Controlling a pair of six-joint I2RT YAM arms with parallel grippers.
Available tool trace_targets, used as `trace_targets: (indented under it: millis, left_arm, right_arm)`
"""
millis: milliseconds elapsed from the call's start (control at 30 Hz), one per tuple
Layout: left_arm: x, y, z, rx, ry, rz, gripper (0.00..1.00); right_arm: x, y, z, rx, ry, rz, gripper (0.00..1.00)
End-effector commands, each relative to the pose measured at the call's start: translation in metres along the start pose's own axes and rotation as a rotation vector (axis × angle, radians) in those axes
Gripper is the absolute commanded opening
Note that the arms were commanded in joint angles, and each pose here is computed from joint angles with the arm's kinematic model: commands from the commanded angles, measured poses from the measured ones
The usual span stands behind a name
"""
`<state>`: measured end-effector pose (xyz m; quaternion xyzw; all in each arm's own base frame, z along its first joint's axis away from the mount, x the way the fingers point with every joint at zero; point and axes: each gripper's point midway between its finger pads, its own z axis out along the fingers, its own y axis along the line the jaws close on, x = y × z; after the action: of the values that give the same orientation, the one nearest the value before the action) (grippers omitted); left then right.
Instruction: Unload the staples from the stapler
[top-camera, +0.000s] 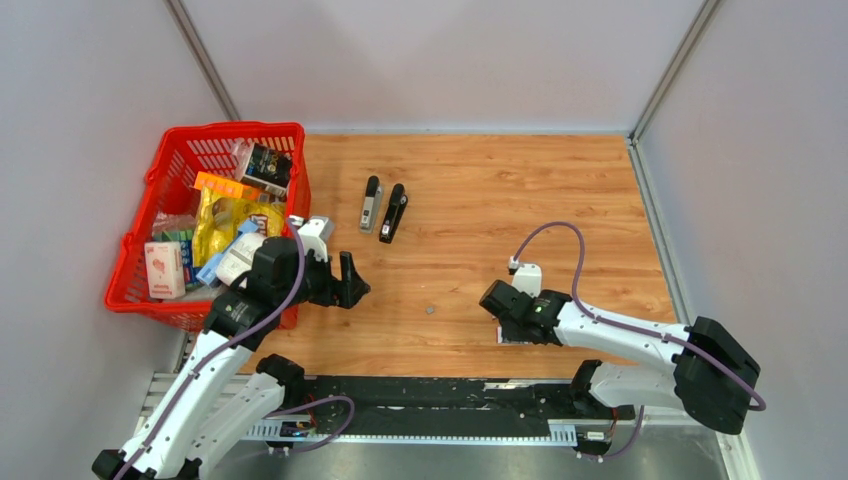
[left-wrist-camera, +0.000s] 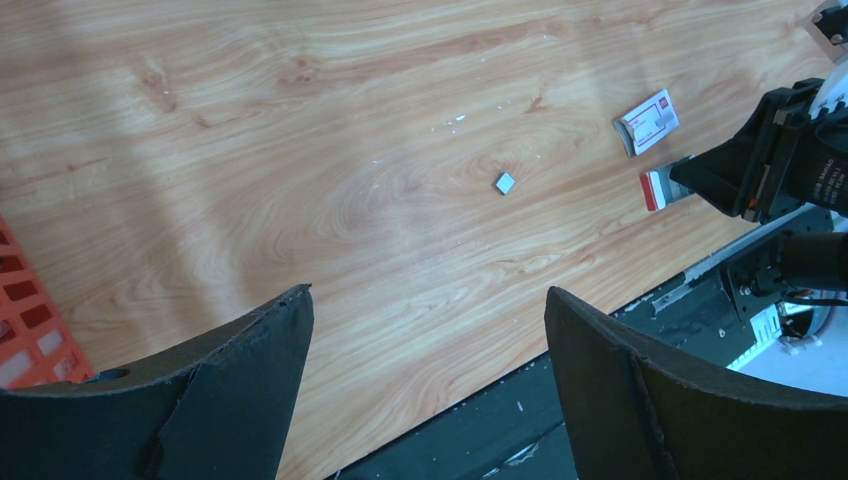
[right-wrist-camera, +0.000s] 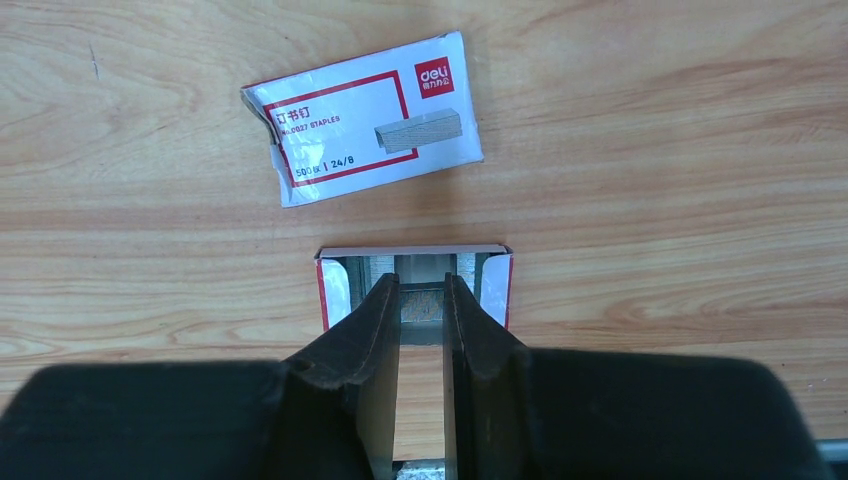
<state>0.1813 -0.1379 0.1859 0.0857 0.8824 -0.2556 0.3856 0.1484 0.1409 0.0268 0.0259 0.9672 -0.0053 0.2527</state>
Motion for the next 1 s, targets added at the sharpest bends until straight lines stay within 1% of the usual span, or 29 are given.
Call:
trace_targets:
  millis: [0, 167, 500, 733, 967]
  left_arm:
    - [-0.005, -0.004, -0.001, 0.021, -0.026, 0.01, 0.93]
    - [-0.006, -0.004, -0.001, 0.025, -0.026, 0.009, 0.93]
    - [-0.005, -0.005, -0.001, 0.026, -0.026, 0.009, 0.93]
    - [-0.005, -0.004, 0.0, 0.026, -0.024, 0.012, 0.93]
    - [-0.005, -0.004, 0.0, 0.026, -0.024, 0.012, 0.93]
  right_arm:
    - [-0.007, 0.002, 0.003, 0.002, -0.037, 0.036, 0.17]
    - [-0.006, 0.001, 0.004, 0.006, -0.036, 0.037, 0.21]
    - [-0.009, 0.002, 0.005, 0.01, -0.041, 0.037, 0.23]
    - [-0.011, 0.005, 0.003, 0.001, -0.048, 0.035, 0.34]
    - [-0.016, 0.009, 0.0, -0.009, -0.052, 0.03, 0.35]
